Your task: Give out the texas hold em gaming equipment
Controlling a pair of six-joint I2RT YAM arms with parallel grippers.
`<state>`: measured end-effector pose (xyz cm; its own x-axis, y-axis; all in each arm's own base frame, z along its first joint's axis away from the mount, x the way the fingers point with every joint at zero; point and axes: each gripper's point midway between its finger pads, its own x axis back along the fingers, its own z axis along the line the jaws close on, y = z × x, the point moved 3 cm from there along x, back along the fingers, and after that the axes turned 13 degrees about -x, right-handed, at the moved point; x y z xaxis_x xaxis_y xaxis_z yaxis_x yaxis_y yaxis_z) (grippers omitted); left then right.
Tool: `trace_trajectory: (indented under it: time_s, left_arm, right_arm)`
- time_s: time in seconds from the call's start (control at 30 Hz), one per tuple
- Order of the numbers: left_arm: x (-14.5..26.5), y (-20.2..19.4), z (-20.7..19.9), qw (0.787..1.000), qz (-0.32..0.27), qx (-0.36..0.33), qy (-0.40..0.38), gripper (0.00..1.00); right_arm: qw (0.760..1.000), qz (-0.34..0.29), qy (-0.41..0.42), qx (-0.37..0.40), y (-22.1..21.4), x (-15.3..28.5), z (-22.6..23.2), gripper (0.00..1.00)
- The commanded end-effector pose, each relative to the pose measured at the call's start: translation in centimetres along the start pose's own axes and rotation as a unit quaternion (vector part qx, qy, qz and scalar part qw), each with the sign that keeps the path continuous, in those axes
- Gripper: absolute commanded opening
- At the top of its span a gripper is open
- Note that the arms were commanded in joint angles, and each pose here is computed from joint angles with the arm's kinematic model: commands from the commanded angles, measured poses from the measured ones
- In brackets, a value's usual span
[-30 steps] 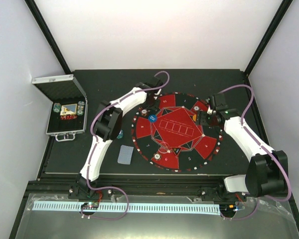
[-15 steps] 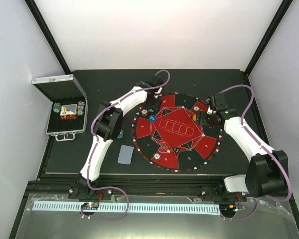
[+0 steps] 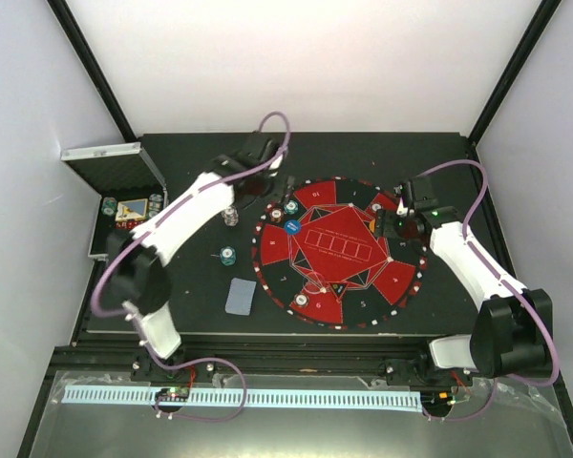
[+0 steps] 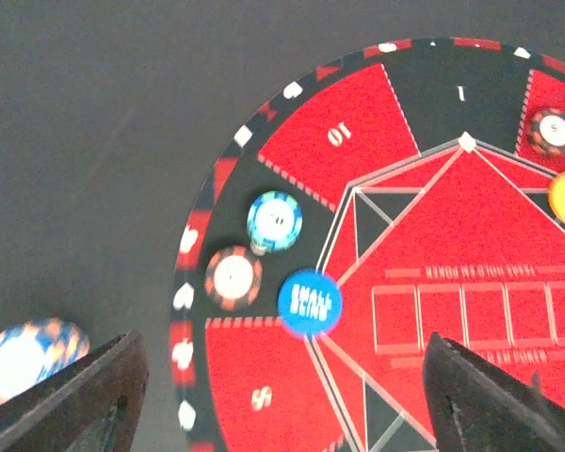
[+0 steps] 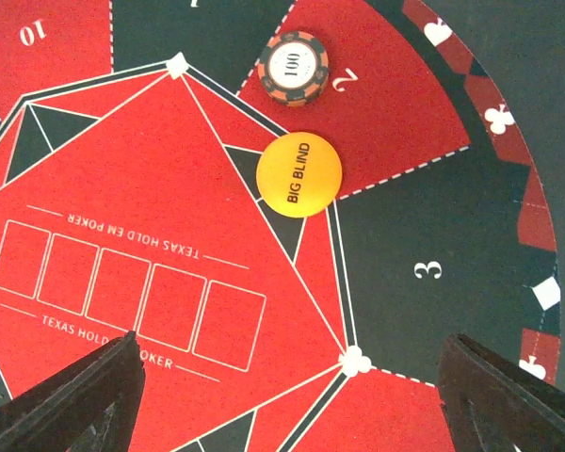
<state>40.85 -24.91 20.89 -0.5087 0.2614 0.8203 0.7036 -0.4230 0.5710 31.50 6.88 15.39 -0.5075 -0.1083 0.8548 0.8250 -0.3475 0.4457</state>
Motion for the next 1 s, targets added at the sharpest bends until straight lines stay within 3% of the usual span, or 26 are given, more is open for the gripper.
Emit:
trace_trajectory:
  time_s: [0.0,0.2,0.37,0.97]
  left_arm:
    - [3.0,-5.5,1.6,0.998,-0.008,0.061,0.026,0.85]
    - [2.6,-14.2,3.9,0.99,0.066,0.114,0.049,0.89]
    - [1.6,-18.5,5.4,0.98,0.093,0.17,0.048,0.89]
    - [-2.0,-20.1,7.7,0.973,0.129,0.18,0.061,0.75]
  right_arm:
    - [1.0,-0.011,0.018,-0.004,0.7,0.6,0.6,0.86]
    - [1.0,-0.003,0.025,-0.003,0.4,0.2,0.8,0.86]
    - [0.999,-0.003,0.032,-0.004,0.1,0.3,0.8,0.86]
    - [1.0,-0.005,0.026,0.0,0.0,0.7,0.5,0.86]
